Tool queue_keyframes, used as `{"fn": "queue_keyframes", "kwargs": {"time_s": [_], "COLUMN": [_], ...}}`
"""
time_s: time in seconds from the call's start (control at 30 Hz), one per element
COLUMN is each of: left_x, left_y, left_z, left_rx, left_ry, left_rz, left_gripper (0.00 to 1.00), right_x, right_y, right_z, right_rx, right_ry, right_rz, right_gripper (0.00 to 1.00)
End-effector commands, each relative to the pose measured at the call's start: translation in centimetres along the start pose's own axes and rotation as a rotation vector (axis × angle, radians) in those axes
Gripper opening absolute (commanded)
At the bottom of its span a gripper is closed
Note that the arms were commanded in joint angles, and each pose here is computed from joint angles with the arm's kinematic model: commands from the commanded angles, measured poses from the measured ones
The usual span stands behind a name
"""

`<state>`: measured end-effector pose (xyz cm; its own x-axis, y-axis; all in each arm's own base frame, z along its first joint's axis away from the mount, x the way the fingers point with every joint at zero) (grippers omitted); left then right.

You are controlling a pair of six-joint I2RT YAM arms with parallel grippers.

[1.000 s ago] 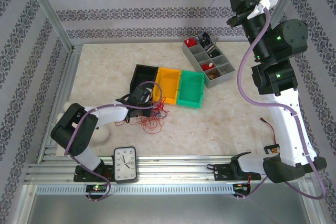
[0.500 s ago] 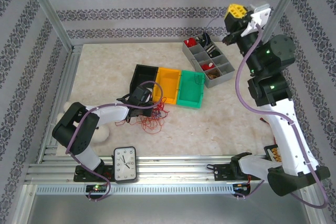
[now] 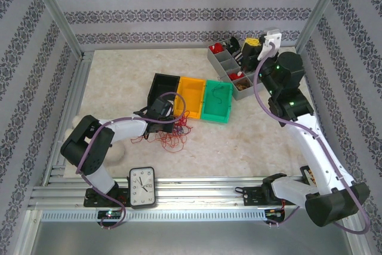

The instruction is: Untangle the cables

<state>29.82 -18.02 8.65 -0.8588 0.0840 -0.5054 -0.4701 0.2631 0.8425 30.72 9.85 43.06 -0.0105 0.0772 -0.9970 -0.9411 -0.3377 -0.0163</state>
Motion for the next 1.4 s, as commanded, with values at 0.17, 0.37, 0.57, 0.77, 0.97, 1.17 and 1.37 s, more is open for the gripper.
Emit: {"fn": "queue_keyframes", "kwargs": {"time_s": [0.17, 0.37, 0.57, 0.77, 0.97, 1.17, 1.37], "left_x": [0.4, 0.4, 0.4, 0.5, 0.6, 0.6, 0.7], "left_y": [0.1, 0.2, 0.4, 0.4, 0.1, -0.1, 0.0], "left_z": [-0.1, -0.1, -0.2, -0.1, -0.1, -0.1, 0.0], "left_rx": [-0.003, -0.003, 0.0, -0.004, -0.005, -0.005, -0.011], "left_ry": [-0.009, -0.011, -0.019, -0.019, -0.019, -0.019, -0.016], "left_rz": [-0.001, 0.002, 0.001, 0.003, 0.013, 0.017, 0.014], "left_gripper": [0.0, 0.0, 0.0, 0.0, 0.0, 0.0, 0.0], "right_x": [8.6, 16.0, 20.3, 19.6, 18.1, 18.3, 20.3], "right_y": [-1.8, -3.0, -3.8, -3.5, -2.4, -3.3, -5.1], "right_z": [-0.1, 0.5, -1.2, -5.3, -8.1, -6.6, -3.8], "right_rx": [0.078, 0.116, 0.305, 0.48, 0.551, 0.456, 0.351], "right_ry": [-0.036, -0.062, -0.031, -0.058, -0.088, -0.055, -0.031], "right_rz": [0.209, 0.403, 0.511, 0.493, 0.45, 0.475, 0.536], "right_gripper": [0.0, 0.0, 0.0, 0.0, 0.0, 0.0, 0.0]}}
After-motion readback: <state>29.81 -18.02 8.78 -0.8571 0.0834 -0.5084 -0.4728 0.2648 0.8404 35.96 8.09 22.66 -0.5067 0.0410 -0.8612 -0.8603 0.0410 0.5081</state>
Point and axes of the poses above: each hand's point on the last joint's axis, 136 mm out from that joint toward the fingers, its own y axis back along the fingers, its own z axis along the line the jaws close on, x = y × z, the point moved 7 cm from there along y, back along the fingers, and after that the axes turned 2 degrees about y, right-handed, at the moved point
